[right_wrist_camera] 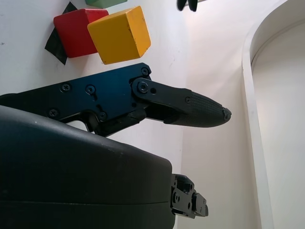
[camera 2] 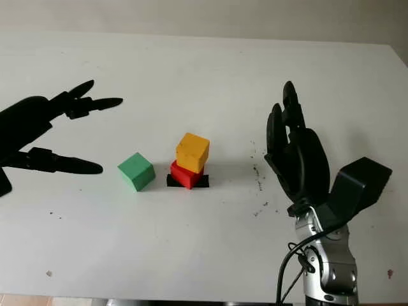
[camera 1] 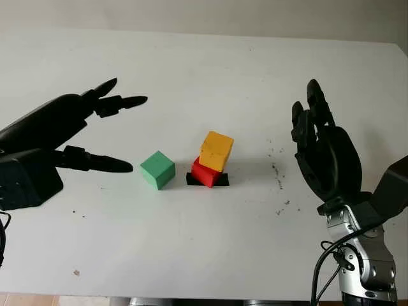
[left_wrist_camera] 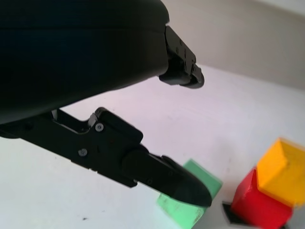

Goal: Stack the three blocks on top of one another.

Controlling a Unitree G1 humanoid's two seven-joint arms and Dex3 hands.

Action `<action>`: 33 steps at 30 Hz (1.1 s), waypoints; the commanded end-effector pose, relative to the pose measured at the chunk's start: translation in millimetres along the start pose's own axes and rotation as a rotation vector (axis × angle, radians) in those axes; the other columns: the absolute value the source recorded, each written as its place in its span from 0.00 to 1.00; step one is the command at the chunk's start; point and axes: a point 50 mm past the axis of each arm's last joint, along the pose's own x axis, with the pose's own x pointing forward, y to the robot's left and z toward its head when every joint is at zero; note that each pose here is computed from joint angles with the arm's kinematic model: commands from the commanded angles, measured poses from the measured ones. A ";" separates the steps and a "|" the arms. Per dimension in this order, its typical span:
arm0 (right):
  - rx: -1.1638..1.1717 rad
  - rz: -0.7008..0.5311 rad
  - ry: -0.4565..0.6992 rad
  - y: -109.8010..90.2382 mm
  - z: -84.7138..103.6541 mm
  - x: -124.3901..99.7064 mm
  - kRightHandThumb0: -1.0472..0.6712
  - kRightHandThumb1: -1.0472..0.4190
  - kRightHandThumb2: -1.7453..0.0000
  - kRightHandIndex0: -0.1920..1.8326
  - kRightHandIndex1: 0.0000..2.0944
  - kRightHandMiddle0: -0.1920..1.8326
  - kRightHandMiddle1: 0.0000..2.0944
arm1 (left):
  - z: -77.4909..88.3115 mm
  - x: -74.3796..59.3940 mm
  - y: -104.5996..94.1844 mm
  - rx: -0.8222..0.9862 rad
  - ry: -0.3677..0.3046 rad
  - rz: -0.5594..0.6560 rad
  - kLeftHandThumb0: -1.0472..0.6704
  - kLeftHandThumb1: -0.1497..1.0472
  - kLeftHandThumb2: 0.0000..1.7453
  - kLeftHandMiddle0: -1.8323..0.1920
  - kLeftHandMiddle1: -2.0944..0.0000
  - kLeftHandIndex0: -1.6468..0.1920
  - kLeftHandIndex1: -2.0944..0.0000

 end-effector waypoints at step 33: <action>0.003 -0.008 0.009 -2.4 0.8 -6.3 0.26 0.00 0.64 0.00 0.00 0.00 0.01 | 11.5 44.6 -24.5 0.565 -0.140 -0.020 0.23 0.82 0.03 0.89 0.97 0.61 0.95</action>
